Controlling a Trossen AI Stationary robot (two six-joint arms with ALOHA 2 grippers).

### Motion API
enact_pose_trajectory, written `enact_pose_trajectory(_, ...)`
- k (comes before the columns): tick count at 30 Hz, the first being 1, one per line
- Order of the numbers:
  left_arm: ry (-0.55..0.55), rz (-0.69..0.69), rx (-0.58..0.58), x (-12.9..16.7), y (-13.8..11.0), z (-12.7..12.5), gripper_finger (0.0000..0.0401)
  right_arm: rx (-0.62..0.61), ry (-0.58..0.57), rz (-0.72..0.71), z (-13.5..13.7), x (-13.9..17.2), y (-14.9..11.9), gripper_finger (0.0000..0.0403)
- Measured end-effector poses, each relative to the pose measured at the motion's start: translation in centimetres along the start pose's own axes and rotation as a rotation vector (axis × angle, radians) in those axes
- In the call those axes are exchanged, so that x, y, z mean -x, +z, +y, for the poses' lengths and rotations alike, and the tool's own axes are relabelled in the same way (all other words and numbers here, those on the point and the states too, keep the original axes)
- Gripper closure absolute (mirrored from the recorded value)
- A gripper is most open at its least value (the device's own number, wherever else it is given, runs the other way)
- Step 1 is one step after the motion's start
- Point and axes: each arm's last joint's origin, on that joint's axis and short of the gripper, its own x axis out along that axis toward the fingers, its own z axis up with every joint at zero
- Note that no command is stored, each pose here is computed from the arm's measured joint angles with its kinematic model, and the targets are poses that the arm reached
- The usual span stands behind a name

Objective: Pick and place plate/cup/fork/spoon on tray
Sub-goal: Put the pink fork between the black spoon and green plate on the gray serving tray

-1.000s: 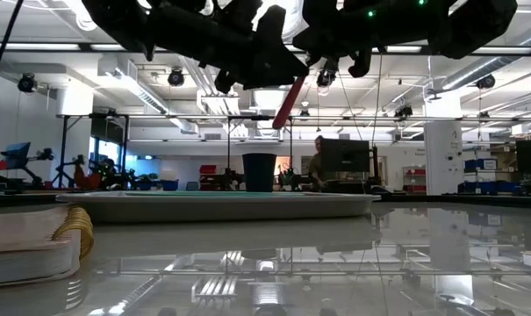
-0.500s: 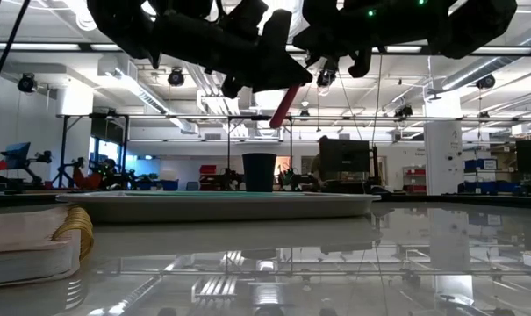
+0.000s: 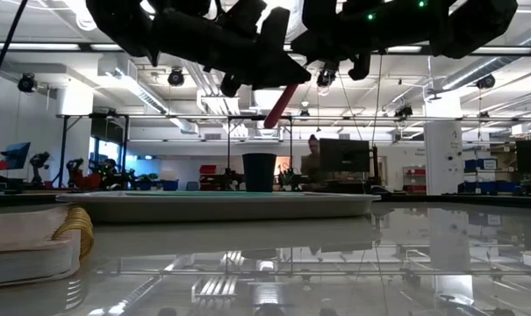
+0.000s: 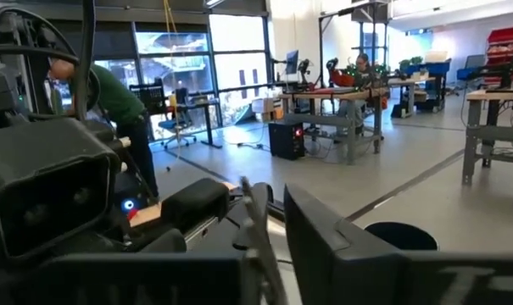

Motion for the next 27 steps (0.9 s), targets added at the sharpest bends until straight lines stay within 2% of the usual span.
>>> enact_pose_trajectory(6, 0.004, 0.099, -0.024, 1.3, 0.5, 0.7, 0.0373, 0.004, 0.0, 0.001, -0.2, 0.2, 0.8, 0.0311)
enact_pose_trajectory(13, 0.046, 0.28, -0.047, 5.0, 2.6, 3.1, 0.0379, -0.022, -0.001, 0.057, -1.2, 1.4, 3.2, 0.0259)
enact_pose_trajectory(21, 0.118, 0.508, 0.044, 9.1, 3.9, 7.8, 0.0379, -0.047, -0.012, 0.163, -2.9, 3.5, 5.3, 0.0254)
enact_pose_trajectory(25, 0.153, 0.597, 0.097, 9.8, 4.0, 10.4, 0.0379, -0.037, -0.02, 0.214, -3.4, 4.2, 5.5, 0.0261)
enact_pose_trajectory(27, 0.135, 0.625, 0.146, 9.7, 3.8, 11.6, 0.0379, -0.031, -0.02, 0.228, -3.5, 4.3, 5.5, 0.0264)
